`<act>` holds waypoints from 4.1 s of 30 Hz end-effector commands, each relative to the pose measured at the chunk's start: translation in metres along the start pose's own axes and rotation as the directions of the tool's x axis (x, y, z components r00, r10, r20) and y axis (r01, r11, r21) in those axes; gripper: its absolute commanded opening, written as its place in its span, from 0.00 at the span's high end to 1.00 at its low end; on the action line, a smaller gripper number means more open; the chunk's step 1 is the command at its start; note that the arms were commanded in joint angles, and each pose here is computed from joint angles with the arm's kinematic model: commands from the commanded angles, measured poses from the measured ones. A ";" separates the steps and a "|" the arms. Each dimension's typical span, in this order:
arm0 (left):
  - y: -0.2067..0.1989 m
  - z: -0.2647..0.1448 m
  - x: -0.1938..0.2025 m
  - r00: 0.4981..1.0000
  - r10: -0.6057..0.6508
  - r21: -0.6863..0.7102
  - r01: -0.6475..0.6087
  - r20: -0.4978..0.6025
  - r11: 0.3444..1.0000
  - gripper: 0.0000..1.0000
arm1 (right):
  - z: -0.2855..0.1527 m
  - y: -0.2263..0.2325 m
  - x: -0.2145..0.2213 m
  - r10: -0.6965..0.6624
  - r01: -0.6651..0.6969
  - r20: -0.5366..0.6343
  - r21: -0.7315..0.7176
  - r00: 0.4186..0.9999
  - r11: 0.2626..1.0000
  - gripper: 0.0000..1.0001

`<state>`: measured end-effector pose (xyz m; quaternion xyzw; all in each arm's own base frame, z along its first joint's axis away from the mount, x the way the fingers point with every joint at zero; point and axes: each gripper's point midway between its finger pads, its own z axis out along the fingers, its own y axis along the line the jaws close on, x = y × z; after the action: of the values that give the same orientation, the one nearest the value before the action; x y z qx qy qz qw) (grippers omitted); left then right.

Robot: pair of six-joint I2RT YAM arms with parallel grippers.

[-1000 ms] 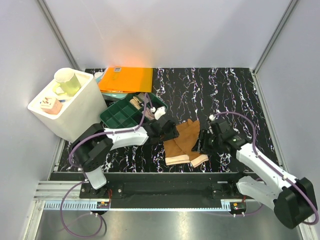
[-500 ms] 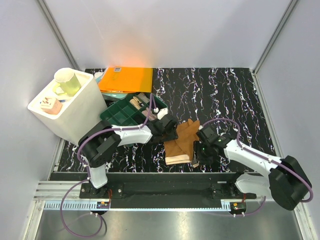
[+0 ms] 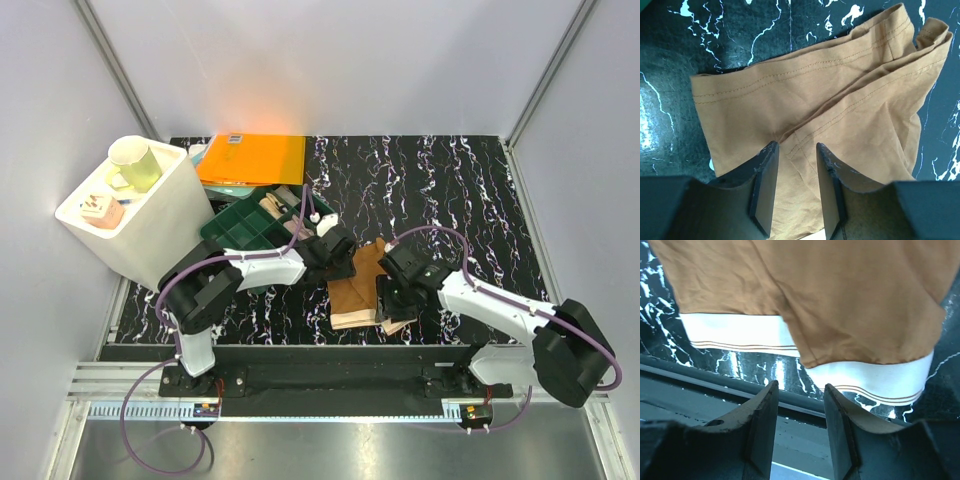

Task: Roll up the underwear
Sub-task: Fold the underwear at the center of the board.

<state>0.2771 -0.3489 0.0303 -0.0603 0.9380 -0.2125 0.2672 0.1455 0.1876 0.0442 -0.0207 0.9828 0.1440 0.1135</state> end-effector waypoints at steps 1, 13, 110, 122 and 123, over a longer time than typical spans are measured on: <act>-0.013 0.003 -0.014 0.999 0.006 0.028 -0.007 0.032 1.000 0.62 | 0.002 0.004 -0.008 -0.046 0.046 0.017 0.023 0.999 0.999 0.51; -0.012 0.007 -0.013 1.000 0.016 0.026 -0.016 0.019 1.000 0.86 | 0.030 -0.010 0.009 -0.056 0.065 -0.081 0.116 0.995 0.991 0.49; 0.065 -0.050 -0.104 0.978 0.155 0.033 -0.161 0.141 0.986 1.00 | 0.061 0.146 -0.031 -0.102 0.084 -0.102 -0.168 0.990 0.982 1.00; 0.064 -0.050 -0.106 0.977 0.158 0.032 -0.164 0.142 0.986 1.00 | 0.068 0.148 -0.023 -0.111 0.083 -0.136 -0.192 0.985 0.978 0.80; 0.065 -0.050 -0.105 0.978 0.159 0.029 -0.164 0.139 0.986 1.00 | 0.063 0.151 -0.024 -0.114 0.086 -0.130 -0.206 0.985 0.975 0.77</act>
<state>0.3257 -0.2598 0.0845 0.0117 0.9177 -0.2349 0.3200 0.1773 0.3407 0.0255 -0.0802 0.9730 0.2103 0.0511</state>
